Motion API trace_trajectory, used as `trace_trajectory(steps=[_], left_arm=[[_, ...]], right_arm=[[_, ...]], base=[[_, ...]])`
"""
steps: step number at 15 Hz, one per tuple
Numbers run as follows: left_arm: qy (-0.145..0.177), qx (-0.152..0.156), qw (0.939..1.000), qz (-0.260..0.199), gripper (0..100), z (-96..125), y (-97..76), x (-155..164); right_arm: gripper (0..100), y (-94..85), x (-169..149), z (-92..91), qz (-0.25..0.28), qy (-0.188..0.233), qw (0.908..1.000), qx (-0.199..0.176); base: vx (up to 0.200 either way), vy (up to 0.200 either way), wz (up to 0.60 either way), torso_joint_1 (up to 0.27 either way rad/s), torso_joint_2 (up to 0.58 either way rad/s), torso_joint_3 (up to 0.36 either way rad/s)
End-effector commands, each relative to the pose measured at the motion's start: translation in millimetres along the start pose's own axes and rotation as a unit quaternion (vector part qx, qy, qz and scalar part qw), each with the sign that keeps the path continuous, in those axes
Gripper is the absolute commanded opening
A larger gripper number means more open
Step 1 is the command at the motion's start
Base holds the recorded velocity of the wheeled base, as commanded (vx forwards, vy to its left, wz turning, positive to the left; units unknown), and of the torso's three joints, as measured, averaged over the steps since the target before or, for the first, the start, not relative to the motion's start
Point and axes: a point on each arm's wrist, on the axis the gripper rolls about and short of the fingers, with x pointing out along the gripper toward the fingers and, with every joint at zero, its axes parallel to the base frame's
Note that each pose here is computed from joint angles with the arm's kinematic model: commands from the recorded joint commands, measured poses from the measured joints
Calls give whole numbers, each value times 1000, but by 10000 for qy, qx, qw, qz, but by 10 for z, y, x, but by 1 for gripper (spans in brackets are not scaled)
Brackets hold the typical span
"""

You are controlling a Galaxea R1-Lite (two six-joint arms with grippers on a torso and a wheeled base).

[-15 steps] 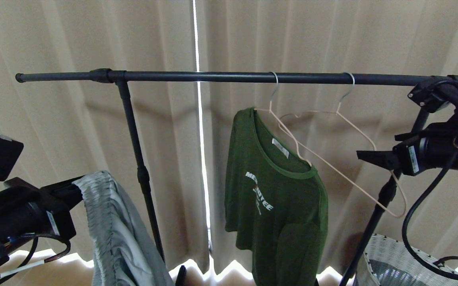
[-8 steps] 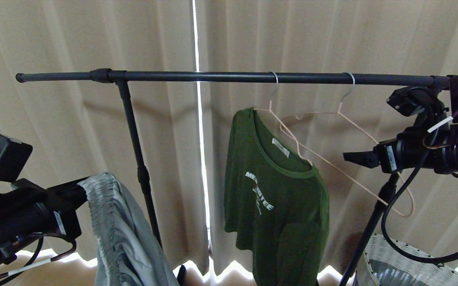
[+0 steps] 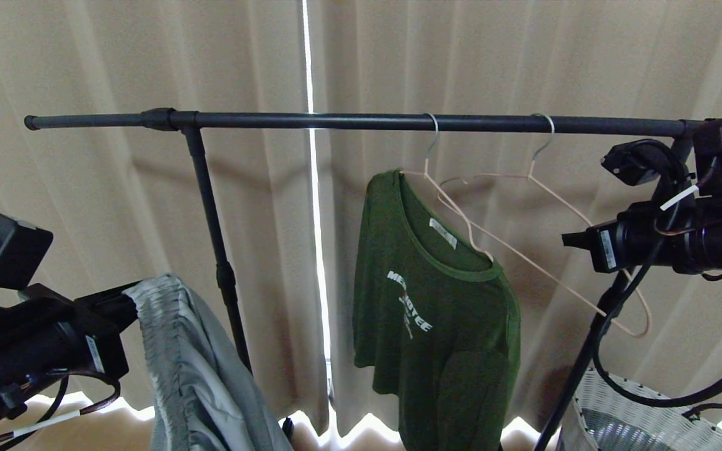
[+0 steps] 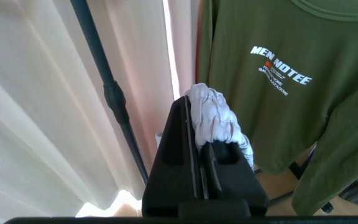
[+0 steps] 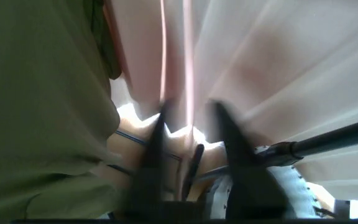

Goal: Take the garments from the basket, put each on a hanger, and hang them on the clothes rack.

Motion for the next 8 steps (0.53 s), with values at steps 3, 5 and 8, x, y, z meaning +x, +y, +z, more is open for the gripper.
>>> trace_trajectory(steps=[3,5,8], left_arm=[[9,0,10000,0,0,-7,-1,-3],[17,6,10000,-1,0,-12,-2,-4],[63,-2,10000,2,0,-31,1,7]], right_arm=[[0,-1,-44,5,6,-49,10000,29],[0,-2,-118,34,-2,-194,9996,195],[0,-9,-242,56,-20,-362,9987,352]], base=[[0,0,0,0,0,0],[0,0,0,0,0,0],[0,0,0,0,0,0]])
